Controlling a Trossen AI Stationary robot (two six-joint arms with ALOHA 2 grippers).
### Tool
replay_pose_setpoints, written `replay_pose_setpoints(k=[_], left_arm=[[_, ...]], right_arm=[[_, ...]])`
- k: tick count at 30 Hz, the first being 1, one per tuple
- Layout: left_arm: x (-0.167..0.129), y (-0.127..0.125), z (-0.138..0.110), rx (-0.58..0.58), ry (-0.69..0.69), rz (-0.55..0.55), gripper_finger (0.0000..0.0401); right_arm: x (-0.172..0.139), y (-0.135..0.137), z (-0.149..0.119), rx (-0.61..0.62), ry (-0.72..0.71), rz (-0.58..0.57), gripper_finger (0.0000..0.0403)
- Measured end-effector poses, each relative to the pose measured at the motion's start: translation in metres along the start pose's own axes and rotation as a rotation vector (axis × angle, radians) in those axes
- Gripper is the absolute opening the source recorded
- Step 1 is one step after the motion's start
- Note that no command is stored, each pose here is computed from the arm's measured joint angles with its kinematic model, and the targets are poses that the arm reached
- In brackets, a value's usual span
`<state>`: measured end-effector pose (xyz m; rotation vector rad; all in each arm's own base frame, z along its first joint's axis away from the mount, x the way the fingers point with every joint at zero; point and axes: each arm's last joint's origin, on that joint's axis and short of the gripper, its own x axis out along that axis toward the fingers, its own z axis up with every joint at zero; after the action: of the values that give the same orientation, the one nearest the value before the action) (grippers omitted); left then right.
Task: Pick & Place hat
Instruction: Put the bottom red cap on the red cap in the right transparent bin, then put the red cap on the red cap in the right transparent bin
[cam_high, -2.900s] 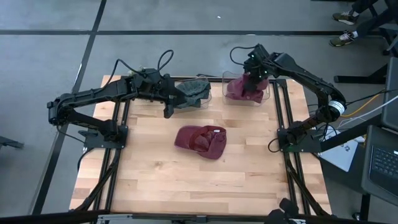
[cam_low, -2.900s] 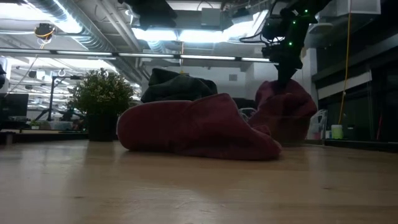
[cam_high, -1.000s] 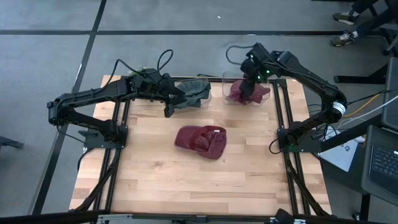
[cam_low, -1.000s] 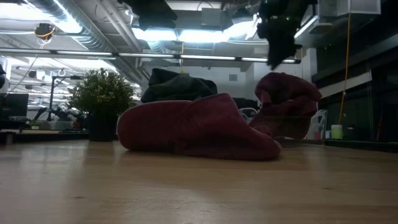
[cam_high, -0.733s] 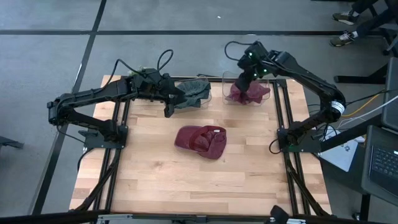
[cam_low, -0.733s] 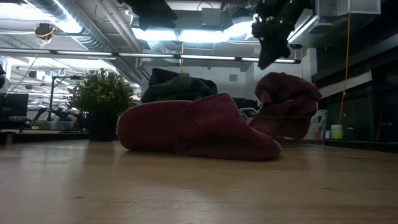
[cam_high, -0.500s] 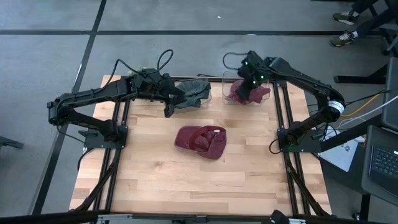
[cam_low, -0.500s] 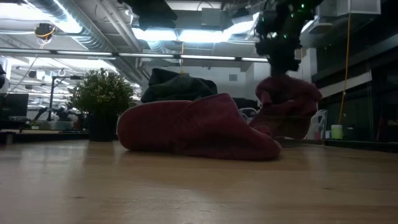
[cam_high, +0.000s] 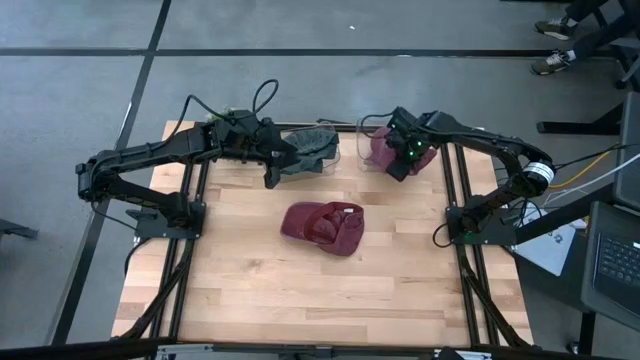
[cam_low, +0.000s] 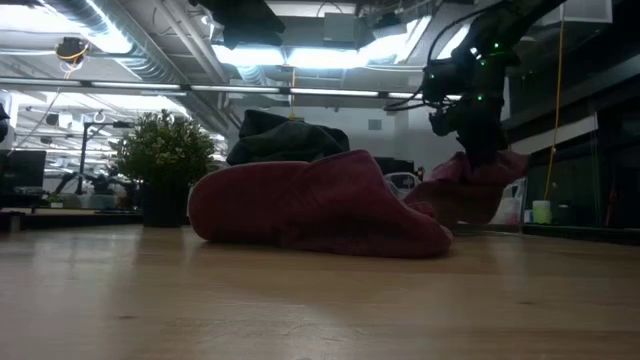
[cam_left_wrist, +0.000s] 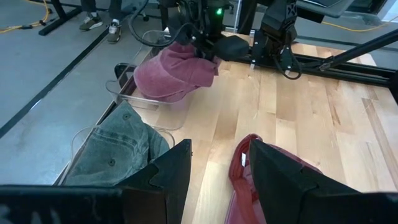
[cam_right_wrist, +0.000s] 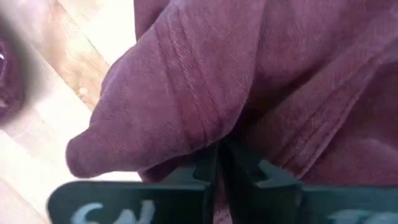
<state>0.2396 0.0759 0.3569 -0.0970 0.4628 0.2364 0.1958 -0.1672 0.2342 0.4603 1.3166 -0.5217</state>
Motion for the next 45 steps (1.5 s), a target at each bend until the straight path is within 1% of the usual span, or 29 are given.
replay_pose_setpoints(k=[3,8,12,14,16,19,23,28,31,35,38,42,43,45], left_arm=[[0.000,0.000,0.000,0.000,0.000,0.000,0.0157],[0.000,0.000,0.001,0.000,-0.007,0.000,0.0157],[0.000,-0.001,0.002,0.001,-0.017,-0.021,0.0157],[0.000,-0.001,0.003,0.002,-0.027,-0.051,0.0157],[0.000,-0.003,0.003,0.003,-0.027,-0.099,0.0157],[0.000,-0.007,0.002,0.014,-0.023,-0.208,0.0157],[0.003,-0.019,-0.001,0.092,0.001,-0.337,0.0157],[0.015,-0.034,-0.010,0.223,0.066,-0.396,0.0157],[0.022,-0.041,-0.017,0.234,0.124,-0.411,0.0157],[0.030,-0.051,-0.027,0.239,0.217,-0.446,0.0157],[0.036,-0.058,-0.038,0.238,0.319,-0.476,0.0157],[0.045,-0.073,-0.050,0.256,0.417,-0.530,0.0157],[0.048,-0.078,-0.053,0.268,0.435,-0.533,0.0157],[0.053,-0.087,-0.060,0.302,0.476,-0.503,0.0160]], right_arm=[[-0.014,0.001,0.003,-0.008,-0.047,-0.003,0.0021],[-0.060,0.002,0.004,-0.014,-0.226,-0.036,0.0009],[-0.101,0.003,-0.006,-0.004,-0.382,-0.049,0.0007],[-0.120,0.006,-0.015,0.000,-0.457,-0.041,0.0011],[-0.139,0.010,-0.025,-0.002,-0.551,-0.003,0.0019],[-0.161,0.018,-0.041,-0.018,-0.682,0.112,0.0031],[-0.178,0.032,-0.056,-0.057,-0.769,0.268,0.0047],[-0.180,0.049,-0.060,-0.065,-0.753,0.369,0.0080],[-0.173,0.057,-0.057,-0.051,-0.719,0.413,0.0107],[-0.153,0.070,-0.052,-0.051,-0.664,0.461,0.0147],[-0.134,0.081,-0.047,-0.045,-0.632,0.497,0.0171],[-0.109,0.095,-0.041,-0.031,-0.606,0.543,0.0189],[-0.104,0.099,-0.039,-0.029,-0.603,0.555,0.0191],[-0.095,0.106,-0.036,-0.039,-0.613,0.580,0.0192]])
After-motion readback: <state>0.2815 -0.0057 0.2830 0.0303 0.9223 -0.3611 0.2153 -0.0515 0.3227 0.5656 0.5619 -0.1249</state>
